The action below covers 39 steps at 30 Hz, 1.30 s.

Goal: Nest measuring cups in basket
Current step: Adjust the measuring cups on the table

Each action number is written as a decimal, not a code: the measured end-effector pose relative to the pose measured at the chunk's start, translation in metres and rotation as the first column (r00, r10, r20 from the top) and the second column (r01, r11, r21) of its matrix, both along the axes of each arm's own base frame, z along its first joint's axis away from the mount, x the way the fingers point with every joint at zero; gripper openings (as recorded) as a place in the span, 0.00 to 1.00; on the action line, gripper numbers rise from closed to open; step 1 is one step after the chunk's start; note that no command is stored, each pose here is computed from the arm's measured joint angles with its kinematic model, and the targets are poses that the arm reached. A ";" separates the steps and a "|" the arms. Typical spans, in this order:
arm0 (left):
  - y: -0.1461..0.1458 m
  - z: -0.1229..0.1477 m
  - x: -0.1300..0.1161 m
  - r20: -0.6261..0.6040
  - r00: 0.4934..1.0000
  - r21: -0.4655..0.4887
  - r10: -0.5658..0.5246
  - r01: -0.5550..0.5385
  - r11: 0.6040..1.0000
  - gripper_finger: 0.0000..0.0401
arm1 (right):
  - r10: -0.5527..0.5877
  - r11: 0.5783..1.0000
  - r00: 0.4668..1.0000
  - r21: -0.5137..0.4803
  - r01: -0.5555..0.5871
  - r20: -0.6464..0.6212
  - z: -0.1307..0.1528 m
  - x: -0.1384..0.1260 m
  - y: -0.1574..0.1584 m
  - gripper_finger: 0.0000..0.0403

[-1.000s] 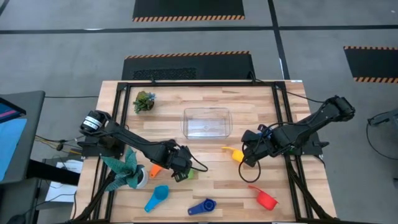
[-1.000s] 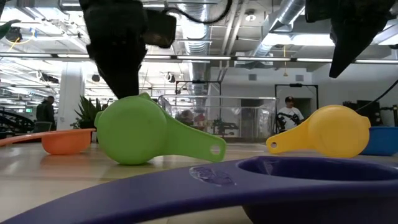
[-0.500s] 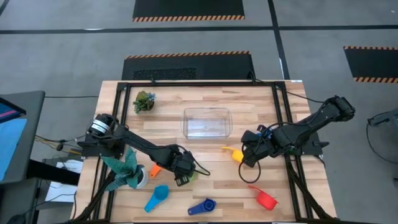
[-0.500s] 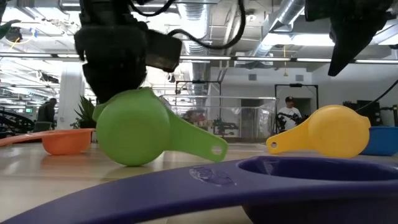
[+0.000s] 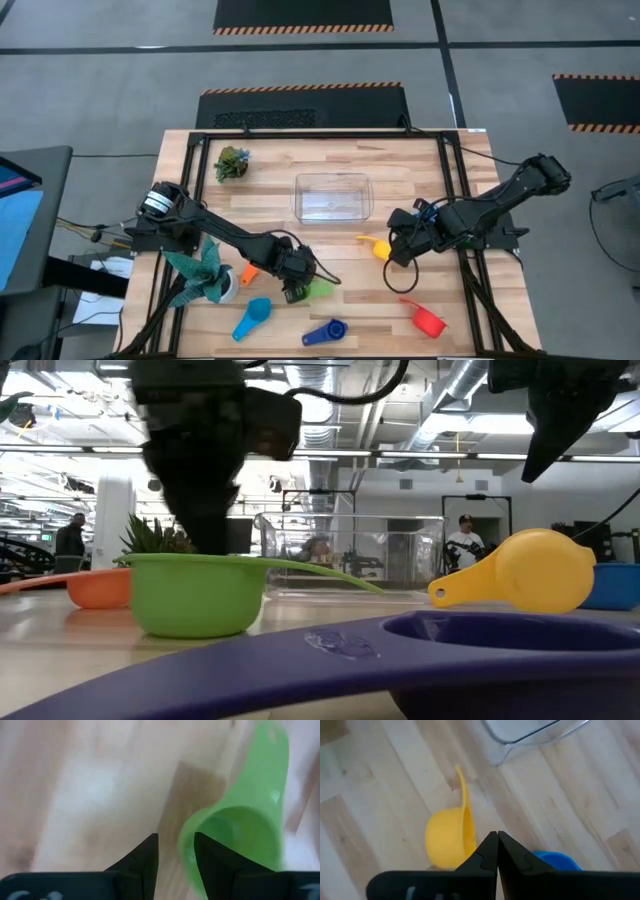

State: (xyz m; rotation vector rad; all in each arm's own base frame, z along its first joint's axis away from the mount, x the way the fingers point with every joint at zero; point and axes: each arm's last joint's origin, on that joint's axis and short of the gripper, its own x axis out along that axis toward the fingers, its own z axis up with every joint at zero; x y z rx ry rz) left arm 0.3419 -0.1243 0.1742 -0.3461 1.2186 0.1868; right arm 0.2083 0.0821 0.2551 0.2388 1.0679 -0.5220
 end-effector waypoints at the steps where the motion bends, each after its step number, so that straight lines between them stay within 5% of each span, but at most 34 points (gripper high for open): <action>1: 0.001 0.003 0.003 0.020 1.000 0.010 0.009 -0.009 1.000 0.28 | -0.017 1.000 1.000 -0.007 0.017 0.011 0.000 0.000 0.000 0.07; 9: 0.002 0.035 0.021 0.116 0.992 0.043 -0.048 0.043 0.998 0.28 | -0.069 0.998 0.998 -0.001 0.069 0.008 -0.003 0.000 -0.004 0.04; 20: 0.007 0.045 0.018 0.069 0.997 0.154 -0.037 0.026 0.988 0.28 | -0.207 0.975 0.974 0.061 0.213 -0.092 -0.055 -0.013 -0.020 0.05; 32: 0.007 0.045 0.018 0.070 0.997 0.161 -0.029 0.018 0.987 0.28 | -0.086 0.991 0.996 0.099 0.087 -0.014 -0.078 -0.004 -0.029 0.05; 39: 0.008 0.045 0.018 0.076 0.997 0.180 -0.023 0.009 0.984 0.28 | 0.064 0.966 0.997 0.247 -0.072 0.039 -0.077 0.006 -0.025 0.05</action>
